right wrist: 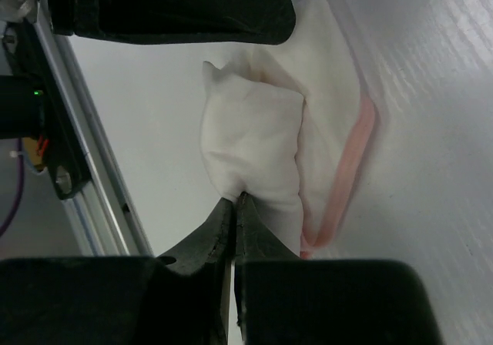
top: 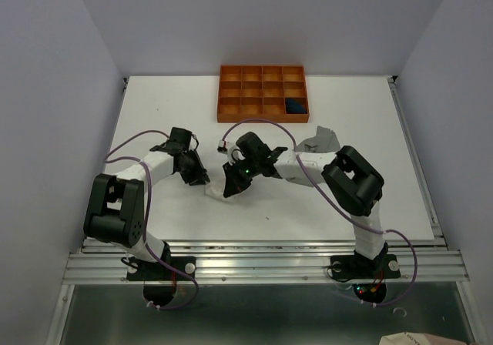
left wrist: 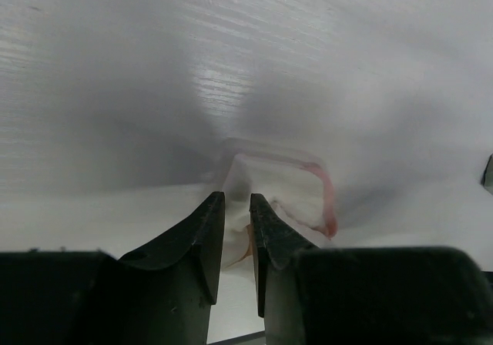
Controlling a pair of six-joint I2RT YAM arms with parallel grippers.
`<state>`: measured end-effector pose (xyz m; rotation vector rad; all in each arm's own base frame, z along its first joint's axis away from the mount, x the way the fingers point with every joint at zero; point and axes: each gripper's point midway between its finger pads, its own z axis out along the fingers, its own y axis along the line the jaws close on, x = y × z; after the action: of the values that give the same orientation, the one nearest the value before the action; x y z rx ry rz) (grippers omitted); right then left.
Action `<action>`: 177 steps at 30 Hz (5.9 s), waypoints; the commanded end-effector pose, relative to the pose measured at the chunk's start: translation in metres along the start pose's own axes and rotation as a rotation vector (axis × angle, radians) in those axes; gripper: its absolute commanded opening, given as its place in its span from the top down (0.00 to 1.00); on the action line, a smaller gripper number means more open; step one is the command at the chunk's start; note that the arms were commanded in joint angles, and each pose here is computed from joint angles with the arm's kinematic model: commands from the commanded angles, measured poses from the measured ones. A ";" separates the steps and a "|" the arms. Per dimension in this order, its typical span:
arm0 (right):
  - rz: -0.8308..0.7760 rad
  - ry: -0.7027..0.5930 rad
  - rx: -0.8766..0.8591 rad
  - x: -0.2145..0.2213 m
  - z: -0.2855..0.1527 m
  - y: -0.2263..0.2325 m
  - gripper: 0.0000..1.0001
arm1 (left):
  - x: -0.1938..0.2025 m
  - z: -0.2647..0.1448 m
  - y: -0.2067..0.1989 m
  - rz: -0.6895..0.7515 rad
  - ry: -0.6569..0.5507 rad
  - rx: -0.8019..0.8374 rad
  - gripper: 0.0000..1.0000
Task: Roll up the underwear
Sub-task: Roll the underwear, then place the rolled underwear into the container
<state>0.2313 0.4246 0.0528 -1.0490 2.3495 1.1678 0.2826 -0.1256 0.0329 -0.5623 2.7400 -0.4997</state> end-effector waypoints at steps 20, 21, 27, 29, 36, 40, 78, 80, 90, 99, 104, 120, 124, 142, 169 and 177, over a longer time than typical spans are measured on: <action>0.549 0.051 -0.044 0.001 0.008 -0.049 0.99 | -0.002 -0.040 -0.003 -0.006 -0.116 0.023 0.34; 0.555 0.053 -0.042 0.002 0.009 -0.050 0.99 | 0.002 -0.039 -0.005 -0.005 -0.108 0.039 0.34; 0.630 0.050 -0.028 0.004 0.011 -0.068 0.99 | 0.031 -0.032 -0.015 0.012 -0.052 0.122 0.33; 0.639 0.046 -0.022 0.003 0.010 -0.074 0.99 | 0.034 -0.031 -0.021 0.016 -0.049 0.153 0.33; 0.686 0.060 -0.028 0.009 0.015 -0.086 0.99 | 0.034 -0.021 -0.020 -0.015 -0.054 0.142 0.33; 0.688 0.071 -0.024 0.014 0.019 -0.089 0.99 | 0.029 -0.016 -0.021 -0.028 -0.066 0.138 0.34; -0.020 -0.333 0.078 -0.091 -0.069 -0.040 0.48 | 0.040 0.022 0.006 -0.110 0.017 -0.040 1.00; -0.110 -0.343 0.111 -0.091 -0.070 -0.030 0.46 | 0.041 0.022 0.005 -0.108 0.021 -0.041 1.00; -0.465 -0.253 0.302 -0.075 -0.039 -0.007 0.42 | 0.039 0.020 0.003 -0.102 0.021 -0.044 1.00; -0.524 -0.155 0.332 -0.053 -0.008 -0.007 0.43 | 0.041 0.020 0.003 -0.101 0.033 -0.047 1.00; -0.528 -0.127 0.369 -0.045 0.001 -0.013 0.43 | 0.042 0.020 0.004 -0.104 0.040 -0.053 1.00; -0.574 -0.053 0.425 -0.020 0.024 -0.028 0.46 | 0.047 0.021 0.000 -0.118 0.069 -0.032 1.00; -0.590 -0.046 0.442 -0.017 0.028 -0.030 0.49 | 0.048 0.022 0.000 -0.115 0.076 -0.029 1.00; -0.583 0.074 0.684 0.020 0.025 -0.079 0.78 | 0.047 0.015 -0.009 -0.100 0.082 0.008 0.70; -0.280 -0.278 0.597 -0.019 -0.030 -0.050 0.99 | -0.069 -0.052 -0.066 -0.079 -0.232 0.150 0.31; -0.147 -0.576 0.365 -0.093 -0.101 -0.031 0.99 | -0.111 -0.068 -0.076 -0.027 -0.316 0.122 0.01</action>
<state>0.2987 0.3613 0.0683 -0.7834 2.0707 0.5092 0.3584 -0.1333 0.1204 -0.6640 2.4503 -0.5817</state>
